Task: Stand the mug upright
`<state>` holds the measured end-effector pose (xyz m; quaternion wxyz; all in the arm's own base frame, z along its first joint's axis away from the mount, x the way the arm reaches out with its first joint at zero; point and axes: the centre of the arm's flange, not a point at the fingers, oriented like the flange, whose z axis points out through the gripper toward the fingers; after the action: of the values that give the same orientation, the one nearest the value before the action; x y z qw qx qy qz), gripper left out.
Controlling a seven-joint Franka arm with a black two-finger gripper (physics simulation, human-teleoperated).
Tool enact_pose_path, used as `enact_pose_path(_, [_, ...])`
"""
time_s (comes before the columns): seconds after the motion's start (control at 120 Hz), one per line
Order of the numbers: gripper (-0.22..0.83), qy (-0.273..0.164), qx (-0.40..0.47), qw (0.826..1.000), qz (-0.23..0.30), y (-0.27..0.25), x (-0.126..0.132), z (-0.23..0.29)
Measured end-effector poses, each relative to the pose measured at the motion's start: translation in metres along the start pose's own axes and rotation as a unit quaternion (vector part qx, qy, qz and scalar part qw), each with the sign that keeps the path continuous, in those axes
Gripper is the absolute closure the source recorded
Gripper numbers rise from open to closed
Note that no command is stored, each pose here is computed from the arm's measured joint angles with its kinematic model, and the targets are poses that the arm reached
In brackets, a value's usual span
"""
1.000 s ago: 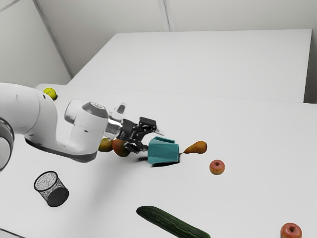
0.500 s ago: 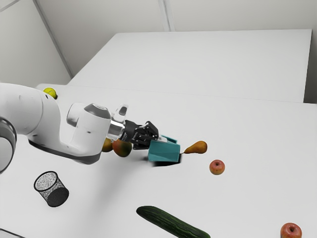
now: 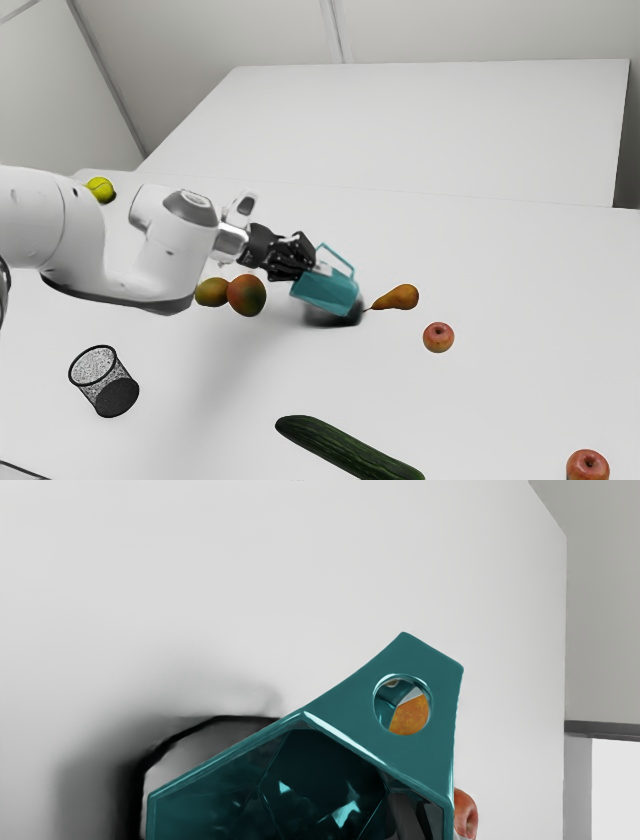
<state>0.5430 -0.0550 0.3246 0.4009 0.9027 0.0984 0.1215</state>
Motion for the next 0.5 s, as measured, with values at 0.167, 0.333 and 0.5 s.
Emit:
enact_pose_path(0.167, [0.79, -0.049, 0.075, 0.994, 0.069, 0.017, 0.000, -0.008])
enact_pose_path(0.333, [0.79, -0.086, 0.153, 0.977, 0.117, 0.036, -0.004, -0.015])
enact_pose_path(0.5, [0.78, -0.105, 0.218, 0.960, 0.141, 0.053, -0.009, -0.016])
